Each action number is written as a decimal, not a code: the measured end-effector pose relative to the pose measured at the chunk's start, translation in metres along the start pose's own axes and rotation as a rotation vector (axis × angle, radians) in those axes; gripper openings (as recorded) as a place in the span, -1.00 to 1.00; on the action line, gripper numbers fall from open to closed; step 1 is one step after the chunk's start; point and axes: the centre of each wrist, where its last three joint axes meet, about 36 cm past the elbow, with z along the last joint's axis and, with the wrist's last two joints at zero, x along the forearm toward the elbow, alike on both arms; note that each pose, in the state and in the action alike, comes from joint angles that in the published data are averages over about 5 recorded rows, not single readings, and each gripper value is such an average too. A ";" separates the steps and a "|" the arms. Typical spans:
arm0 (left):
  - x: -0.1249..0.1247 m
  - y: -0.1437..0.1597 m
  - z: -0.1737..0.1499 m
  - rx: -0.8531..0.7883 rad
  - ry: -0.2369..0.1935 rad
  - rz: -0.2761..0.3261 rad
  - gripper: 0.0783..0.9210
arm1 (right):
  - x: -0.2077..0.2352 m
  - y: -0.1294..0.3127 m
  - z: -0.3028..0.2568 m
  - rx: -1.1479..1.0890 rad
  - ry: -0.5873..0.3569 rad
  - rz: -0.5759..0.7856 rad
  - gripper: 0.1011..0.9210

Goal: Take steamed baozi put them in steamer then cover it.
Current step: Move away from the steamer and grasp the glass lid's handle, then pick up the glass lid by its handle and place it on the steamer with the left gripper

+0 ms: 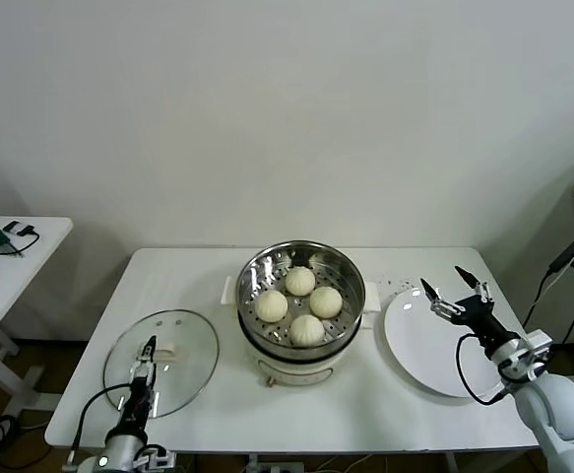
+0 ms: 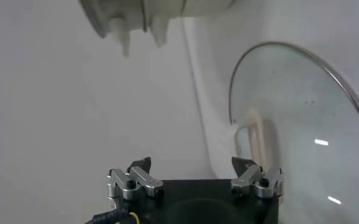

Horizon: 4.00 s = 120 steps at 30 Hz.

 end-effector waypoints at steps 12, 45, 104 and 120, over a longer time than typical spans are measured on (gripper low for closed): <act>-0.034 -0.027 -0.006 -0.018 0.017 -0.011 0.77 | 0.005 -0.001 0.018 0.012 0.021 0.037 0.76; -0.108 -0.049 0.009 0.026 0.040 -0.041 -0.19 | 0.007 0.000 0.035 0.050 0.025 0.062 0.76; -0.065 0.193 -0.107 0.243 -0.043 -0.340 -0.82 | -0.031 -0.015 0.048 0.136 0.043 0.066 0.76; -0.072 0.213 -0.227 0.308 -0.112 -0.233 -0.82 | -0.020 -0.023 0.057 0.140 0.053 0.086 0.76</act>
